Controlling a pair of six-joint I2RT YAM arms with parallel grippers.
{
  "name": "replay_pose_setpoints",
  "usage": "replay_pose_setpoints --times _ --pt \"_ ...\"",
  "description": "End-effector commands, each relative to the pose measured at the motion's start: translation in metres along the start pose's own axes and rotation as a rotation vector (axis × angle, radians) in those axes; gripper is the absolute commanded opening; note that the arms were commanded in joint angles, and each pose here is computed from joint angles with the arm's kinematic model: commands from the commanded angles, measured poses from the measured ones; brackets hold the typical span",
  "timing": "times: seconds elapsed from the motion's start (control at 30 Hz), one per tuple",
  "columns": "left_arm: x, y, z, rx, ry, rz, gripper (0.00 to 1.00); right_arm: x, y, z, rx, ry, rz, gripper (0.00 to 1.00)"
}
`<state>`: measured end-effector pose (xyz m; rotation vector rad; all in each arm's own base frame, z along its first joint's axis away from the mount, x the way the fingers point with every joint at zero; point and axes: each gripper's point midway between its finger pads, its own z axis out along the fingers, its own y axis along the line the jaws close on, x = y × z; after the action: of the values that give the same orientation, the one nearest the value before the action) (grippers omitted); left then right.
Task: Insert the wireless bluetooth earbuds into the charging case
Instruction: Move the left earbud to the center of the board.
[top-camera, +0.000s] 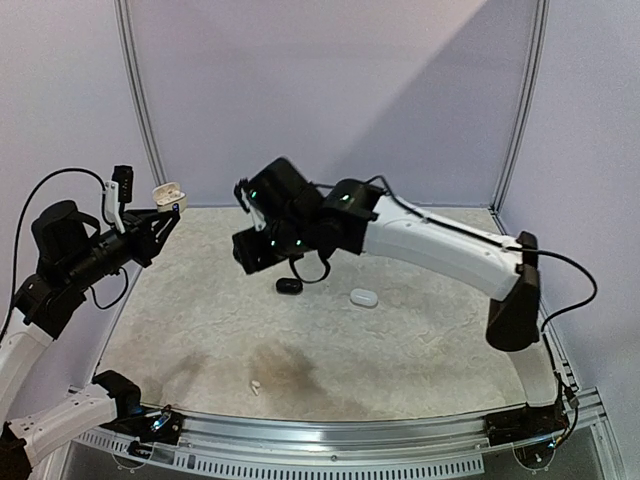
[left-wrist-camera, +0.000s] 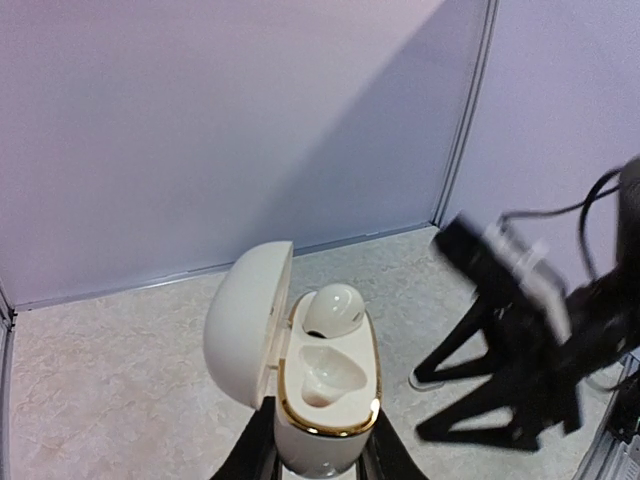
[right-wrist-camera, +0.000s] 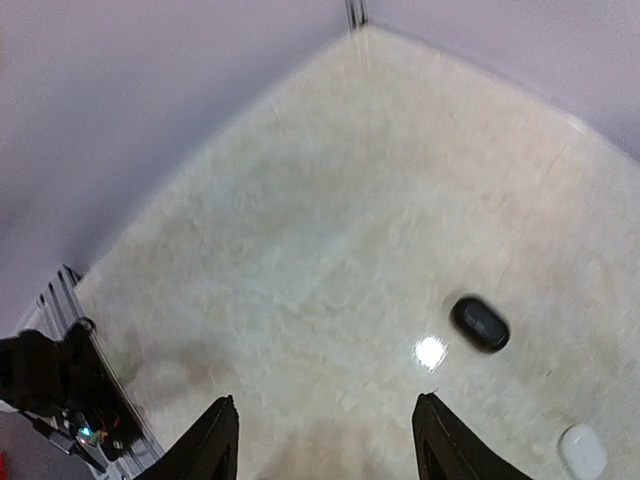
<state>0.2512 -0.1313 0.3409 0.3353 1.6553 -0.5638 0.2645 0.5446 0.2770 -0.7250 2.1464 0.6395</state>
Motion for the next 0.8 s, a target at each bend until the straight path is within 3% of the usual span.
replay_pose_setpoints --times 0.0,0.27,0.77 --pt "0.013 0.009 -0.002 -0.034 0.033 -0.008 0.00 0.130 0.001 0.049 0.038 0.418 0.055 0.63" --pt "0.015 0.005 -0.001 -0.006 0.029 -0.021 0.00 0.205 0.052 0.088 -0.067 0.515 -0.062 0.66" --pt "0.013 0.002 -0.004 0.011 0.010 -0.027 0.00 0.261 0.045 0.107 0.005 0.601 -0.178 0.56"
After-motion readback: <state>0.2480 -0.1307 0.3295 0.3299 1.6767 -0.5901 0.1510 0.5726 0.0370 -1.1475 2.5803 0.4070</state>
